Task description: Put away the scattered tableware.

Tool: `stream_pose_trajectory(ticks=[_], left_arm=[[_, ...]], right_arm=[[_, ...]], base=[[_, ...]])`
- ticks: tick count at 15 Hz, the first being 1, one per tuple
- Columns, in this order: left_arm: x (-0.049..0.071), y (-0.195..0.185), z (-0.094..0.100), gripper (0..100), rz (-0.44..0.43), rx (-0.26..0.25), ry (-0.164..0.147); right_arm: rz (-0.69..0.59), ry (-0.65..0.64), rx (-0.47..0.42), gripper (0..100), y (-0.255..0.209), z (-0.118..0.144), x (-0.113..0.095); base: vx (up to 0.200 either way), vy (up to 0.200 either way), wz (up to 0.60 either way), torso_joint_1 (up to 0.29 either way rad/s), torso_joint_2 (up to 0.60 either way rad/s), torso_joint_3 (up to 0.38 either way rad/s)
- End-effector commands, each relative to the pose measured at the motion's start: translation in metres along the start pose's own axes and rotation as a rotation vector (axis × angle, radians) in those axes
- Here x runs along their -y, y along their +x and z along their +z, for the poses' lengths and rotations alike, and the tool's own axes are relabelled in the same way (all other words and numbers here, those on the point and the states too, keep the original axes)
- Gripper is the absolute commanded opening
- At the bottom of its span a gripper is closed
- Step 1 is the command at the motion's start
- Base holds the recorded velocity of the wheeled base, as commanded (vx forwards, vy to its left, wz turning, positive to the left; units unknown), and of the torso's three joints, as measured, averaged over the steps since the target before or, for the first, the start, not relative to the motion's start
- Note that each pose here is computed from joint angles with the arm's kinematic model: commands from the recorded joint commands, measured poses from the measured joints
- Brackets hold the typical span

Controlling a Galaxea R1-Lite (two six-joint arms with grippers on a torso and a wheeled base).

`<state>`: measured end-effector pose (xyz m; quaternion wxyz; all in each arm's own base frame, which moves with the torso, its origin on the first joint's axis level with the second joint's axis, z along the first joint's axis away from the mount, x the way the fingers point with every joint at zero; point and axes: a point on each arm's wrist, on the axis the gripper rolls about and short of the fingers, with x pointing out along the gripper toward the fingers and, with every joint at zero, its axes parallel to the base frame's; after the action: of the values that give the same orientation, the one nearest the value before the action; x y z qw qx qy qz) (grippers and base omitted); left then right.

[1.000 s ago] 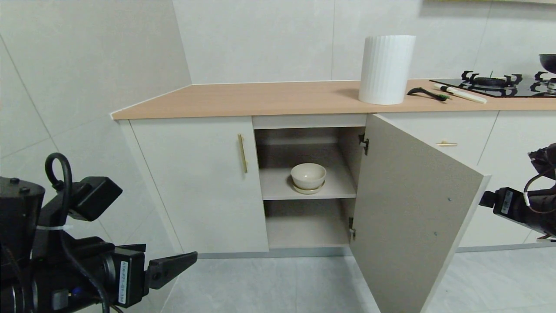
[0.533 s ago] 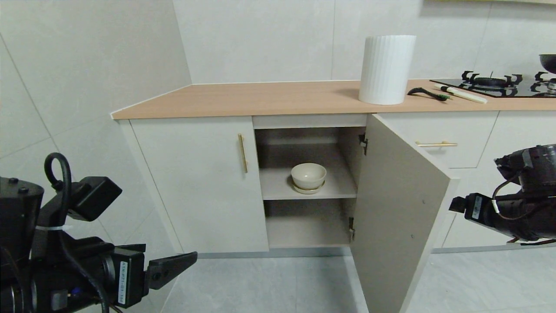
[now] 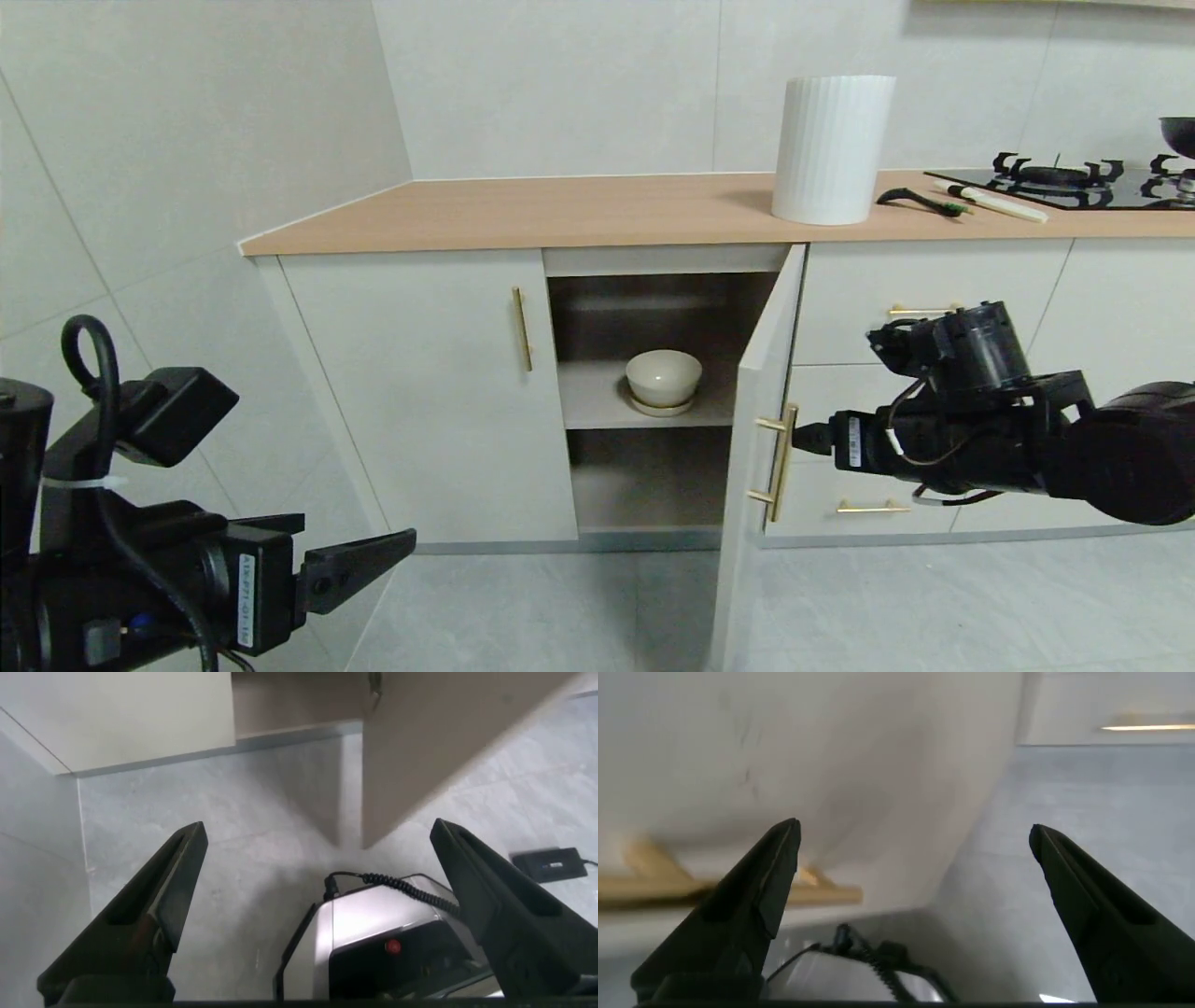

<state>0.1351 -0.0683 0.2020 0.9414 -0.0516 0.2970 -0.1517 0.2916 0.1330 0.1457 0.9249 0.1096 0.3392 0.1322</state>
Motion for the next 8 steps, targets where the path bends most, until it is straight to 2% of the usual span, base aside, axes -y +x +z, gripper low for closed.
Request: stream_pose_trajectory(ticks=[1,5,7,8], left_arm=[[0.0,-0.002,0.0,100,-0.008,0.005,0.0],[0.0,-0.001,0.0,100,-0.01,0.0,0.001],[0.0,0.0,-0.001,100,-0.007,-0.005,0.025],[0.0,0.0,-0.001,100,-0.009,-0.004,0.026]], right_arm=[[0.018,-0.019,-0.055,100,0.028,-0.006,-0.008],[0.045,-0.035,-0.05,100,0.048,-0.013,-0.02],[0.061,-0.035,-0.024,100,0.057,-0.015,-0.023],[0.053,-0.033,-0.015,100,0.062,-0.016,-0.023]], base=[[0.0,0.0,0.0,0.0,0.0,0.0],[0.0,0.0,0.0,0.0,0.0,0.0],[0.0,0.0,0.0,0.0,0.0,0.0],[0.0,0.0,0.0,0.0,0.0,0.0]])
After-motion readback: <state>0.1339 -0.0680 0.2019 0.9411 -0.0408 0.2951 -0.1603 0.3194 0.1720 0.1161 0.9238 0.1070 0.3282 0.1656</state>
